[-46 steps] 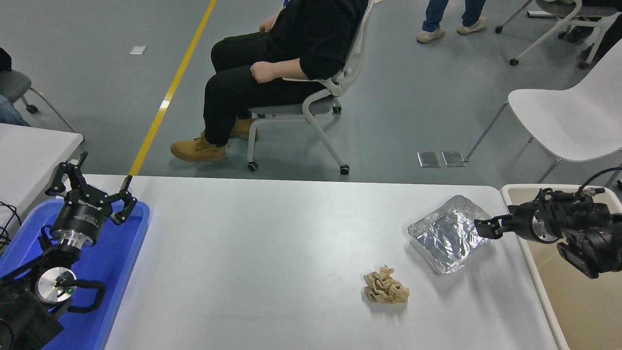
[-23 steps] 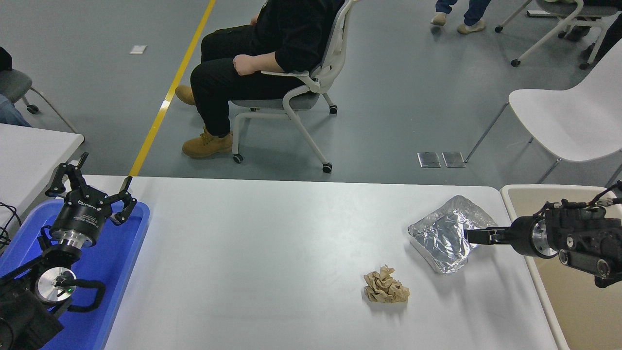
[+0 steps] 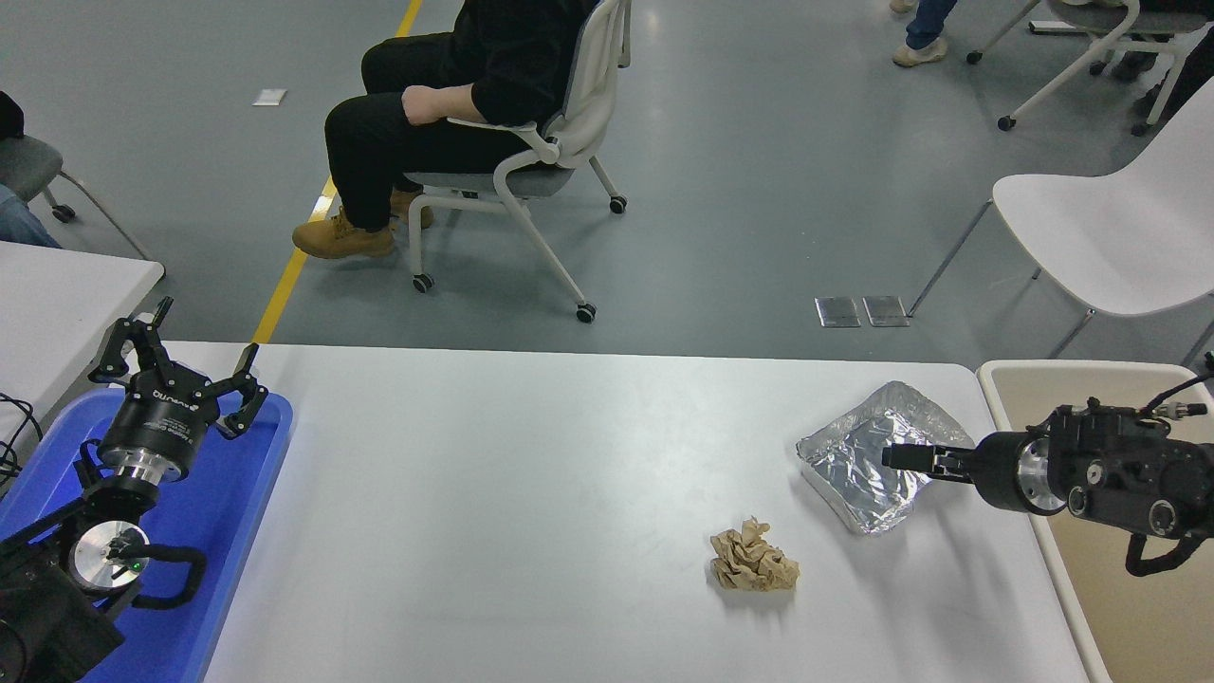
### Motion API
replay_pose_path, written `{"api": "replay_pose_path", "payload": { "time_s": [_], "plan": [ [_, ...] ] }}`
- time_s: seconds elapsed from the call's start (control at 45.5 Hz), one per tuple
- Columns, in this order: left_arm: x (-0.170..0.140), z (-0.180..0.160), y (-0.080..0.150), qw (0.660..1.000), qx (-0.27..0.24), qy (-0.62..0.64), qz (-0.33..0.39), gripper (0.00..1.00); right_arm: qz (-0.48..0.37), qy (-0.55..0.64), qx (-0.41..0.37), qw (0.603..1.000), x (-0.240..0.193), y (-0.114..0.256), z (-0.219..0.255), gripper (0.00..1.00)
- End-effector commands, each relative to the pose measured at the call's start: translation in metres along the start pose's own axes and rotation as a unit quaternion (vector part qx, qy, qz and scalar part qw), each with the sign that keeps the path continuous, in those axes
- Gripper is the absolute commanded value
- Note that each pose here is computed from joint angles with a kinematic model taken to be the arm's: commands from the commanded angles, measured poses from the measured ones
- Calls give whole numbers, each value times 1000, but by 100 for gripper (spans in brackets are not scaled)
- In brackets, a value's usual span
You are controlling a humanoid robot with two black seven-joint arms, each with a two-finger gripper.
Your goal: Clean the table surface
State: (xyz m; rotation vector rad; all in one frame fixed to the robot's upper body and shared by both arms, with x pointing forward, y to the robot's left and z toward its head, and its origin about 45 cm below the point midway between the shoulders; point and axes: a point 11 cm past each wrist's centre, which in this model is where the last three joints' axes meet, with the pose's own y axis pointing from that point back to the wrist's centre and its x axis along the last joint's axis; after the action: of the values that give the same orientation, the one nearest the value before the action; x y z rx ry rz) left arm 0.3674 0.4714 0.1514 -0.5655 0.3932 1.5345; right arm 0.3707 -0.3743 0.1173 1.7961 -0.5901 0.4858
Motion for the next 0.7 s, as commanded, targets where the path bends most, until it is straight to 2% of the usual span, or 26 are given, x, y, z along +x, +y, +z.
{"api": "replay_pose_path", "payload": {
  "time_s": [0.0,0.374,0.681],
  "plan": [
    [0,0,0,1000,-1,0,0,100,-7,-8,-9,1000,-15,-1,8,96],
    [0,-1,0,1000,0,1,0,100,-5,-9,-16,1000,-17,-3,13,96],
    [0,0,0,1000,0,-1,0,100,10,-15,-17,1000,-14,-23,0,96]
  ]
}}
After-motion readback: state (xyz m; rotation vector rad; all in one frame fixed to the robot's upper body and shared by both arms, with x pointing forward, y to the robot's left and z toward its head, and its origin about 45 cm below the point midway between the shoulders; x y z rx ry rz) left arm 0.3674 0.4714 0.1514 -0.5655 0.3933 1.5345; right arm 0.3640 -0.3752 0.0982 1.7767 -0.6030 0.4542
